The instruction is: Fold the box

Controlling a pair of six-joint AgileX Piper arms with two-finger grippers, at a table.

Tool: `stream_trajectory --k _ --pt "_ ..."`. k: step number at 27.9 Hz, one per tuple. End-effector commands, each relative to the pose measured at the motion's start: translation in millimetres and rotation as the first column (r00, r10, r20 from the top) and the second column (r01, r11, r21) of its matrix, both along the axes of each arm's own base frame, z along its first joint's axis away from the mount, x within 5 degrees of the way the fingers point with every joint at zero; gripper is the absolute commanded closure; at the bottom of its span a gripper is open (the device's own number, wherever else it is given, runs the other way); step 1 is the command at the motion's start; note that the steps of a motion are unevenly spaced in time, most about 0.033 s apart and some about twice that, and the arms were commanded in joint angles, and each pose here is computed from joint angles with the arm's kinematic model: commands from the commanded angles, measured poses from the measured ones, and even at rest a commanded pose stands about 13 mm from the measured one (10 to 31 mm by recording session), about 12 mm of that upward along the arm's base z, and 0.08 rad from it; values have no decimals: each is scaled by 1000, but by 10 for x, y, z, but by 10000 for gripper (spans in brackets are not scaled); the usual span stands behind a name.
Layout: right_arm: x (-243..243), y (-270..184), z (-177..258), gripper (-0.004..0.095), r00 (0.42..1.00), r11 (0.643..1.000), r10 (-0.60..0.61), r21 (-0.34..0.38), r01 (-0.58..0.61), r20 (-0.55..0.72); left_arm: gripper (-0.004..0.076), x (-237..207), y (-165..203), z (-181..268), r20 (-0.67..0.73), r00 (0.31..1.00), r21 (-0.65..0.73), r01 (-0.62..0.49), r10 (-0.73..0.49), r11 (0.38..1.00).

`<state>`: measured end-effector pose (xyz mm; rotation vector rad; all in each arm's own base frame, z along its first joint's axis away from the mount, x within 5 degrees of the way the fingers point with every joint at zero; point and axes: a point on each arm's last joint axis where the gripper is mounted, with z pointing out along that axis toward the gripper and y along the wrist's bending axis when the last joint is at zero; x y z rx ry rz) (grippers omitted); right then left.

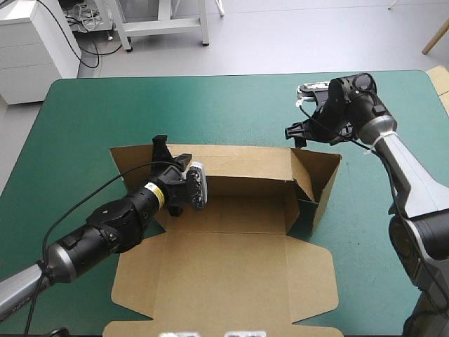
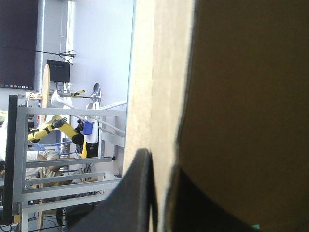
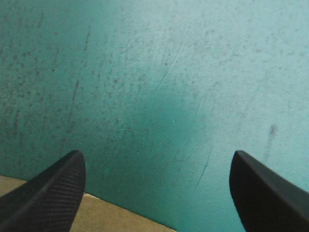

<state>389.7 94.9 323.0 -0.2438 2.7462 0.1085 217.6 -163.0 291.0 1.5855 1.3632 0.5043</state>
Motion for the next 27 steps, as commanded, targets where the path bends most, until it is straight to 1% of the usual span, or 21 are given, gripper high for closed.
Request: stream_trajectory --k 1,8,12,19,25,27 --pt "-121 -30 234 155 998 999 1 42 -4 65 731 -2 32 -103 -87 992 -20 -95 93 995" --pt "-317 -80 118 161 1000 1000 28 13 -28 13 731 -1 35 -104 -100 989 -42 -113 109 993" --pt "-478 -149 228 161 999 999 29 -18 -28 44 731 -1 35 -104 -100 989 -42 -113 109 993" --pt "-743 -208 429 161 993 999 40 -10 -39 109 731 -1 35 -104 -100 989 -42 -114 109 993" --pt "-888 -205 375 161 993 997 70 16 -72 98 731 -1 33 -102 -100 989 -46 -114 109 992" --pt "-942 -210 359 161 990 997 72 27 -75 122 731 -1 33 -102 -98 989 -43 -112 108 993"
